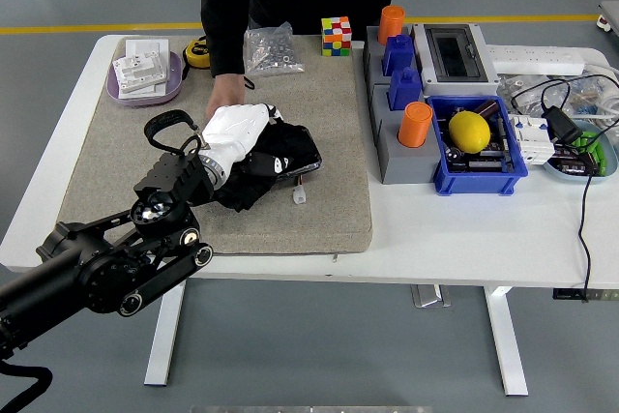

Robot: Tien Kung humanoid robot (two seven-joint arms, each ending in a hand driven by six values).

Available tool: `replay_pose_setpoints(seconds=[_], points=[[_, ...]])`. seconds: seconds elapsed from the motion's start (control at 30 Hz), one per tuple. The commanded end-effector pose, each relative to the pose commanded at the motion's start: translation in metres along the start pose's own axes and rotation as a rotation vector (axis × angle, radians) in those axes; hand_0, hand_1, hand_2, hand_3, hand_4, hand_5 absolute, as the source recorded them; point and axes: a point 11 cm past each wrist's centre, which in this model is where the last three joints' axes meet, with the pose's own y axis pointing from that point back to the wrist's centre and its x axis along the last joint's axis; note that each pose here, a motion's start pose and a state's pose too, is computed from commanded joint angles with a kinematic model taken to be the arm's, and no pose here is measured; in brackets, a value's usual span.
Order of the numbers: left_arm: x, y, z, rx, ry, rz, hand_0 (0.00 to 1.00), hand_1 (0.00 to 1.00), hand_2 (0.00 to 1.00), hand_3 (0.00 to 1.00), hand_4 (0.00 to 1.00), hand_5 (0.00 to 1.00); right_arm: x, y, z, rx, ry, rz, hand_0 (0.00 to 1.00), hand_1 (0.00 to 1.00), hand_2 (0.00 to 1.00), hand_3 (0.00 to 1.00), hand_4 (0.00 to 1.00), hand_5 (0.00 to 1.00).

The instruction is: Pick the rag up,wipe the panel,place it on the desk

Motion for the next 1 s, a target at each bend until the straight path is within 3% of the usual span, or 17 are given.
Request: replay_pose_setpoints(seconds=[0.3,0.57,1.0], points=[[-0.007,0.000,0.020,-0.045,-0.005,-0.019,0.221,0.078,0.404,0.271,0.002,0.002,-0.001,0.000,-0.001,0.002,0.002,-0.002,0.686,0.461,0.644,0.622,0.998,0.695],[-0.010,-0.001,0.023,-0.050,-0.013,-0.024,0.221,0.080,0.405,0.273,0.002,0.002,-0.001,0.000,-0.002,0.002,0.002,-0.002,0.686,0.461,0.644,0.623,0.998,0.696],[-0.012,0.000,0.003,-0.003,-0.025,-0.024,0.221,0.081,0.403,0.271,0.002,0.002,0.001,0.000,-0.001,0.001,-0.005,0.002,0.687,0.461,0.644,0.623,0.998,0.697]])
